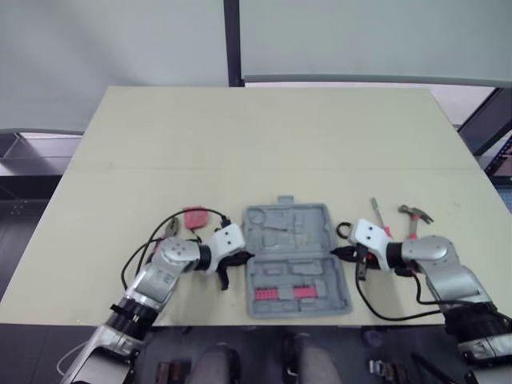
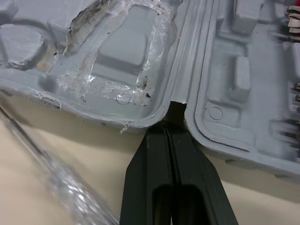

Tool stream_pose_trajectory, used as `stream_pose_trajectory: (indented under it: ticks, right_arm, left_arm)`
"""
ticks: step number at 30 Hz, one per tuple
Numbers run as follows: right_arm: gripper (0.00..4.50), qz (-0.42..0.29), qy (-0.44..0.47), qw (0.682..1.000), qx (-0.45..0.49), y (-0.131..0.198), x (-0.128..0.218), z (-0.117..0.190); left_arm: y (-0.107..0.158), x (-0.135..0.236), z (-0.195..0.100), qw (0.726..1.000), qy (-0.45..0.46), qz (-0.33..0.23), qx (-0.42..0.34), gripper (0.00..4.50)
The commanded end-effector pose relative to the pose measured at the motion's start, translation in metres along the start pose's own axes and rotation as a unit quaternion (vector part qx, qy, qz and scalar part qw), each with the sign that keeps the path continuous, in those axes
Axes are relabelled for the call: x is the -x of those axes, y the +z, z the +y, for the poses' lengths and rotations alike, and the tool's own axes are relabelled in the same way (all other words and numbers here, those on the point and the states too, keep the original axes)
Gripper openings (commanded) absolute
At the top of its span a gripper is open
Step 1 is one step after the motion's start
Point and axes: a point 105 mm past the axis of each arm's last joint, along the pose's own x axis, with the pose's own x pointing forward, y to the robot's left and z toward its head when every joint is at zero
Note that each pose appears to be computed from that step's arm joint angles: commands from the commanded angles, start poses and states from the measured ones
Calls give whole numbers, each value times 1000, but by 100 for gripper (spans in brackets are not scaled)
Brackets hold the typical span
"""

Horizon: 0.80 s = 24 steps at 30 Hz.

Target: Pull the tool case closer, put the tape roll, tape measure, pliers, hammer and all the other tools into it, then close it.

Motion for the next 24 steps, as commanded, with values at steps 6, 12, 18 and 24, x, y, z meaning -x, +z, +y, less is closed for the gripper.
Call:
stream_pose_trajectory:
  ticks: [6,12,18,24]
  right_arm:
    - [1,-15,40,999,-6,9,6,32]
    - [1,-13,44,999,-10,11,2,39]
    - [1,-17,47,999,-10,16,0,40]
    - [1,-25,59,998,-7,24,-3,46]
  left_arm:
    - [-1,6,-29,999,-36,-2,6,2]
    - [-5,4,-36,999,-40,5,10,2]
    - [-5,12,-35,999,-33,11,11,2]
    - [-9,23,-37,999,-26,20,17,2]
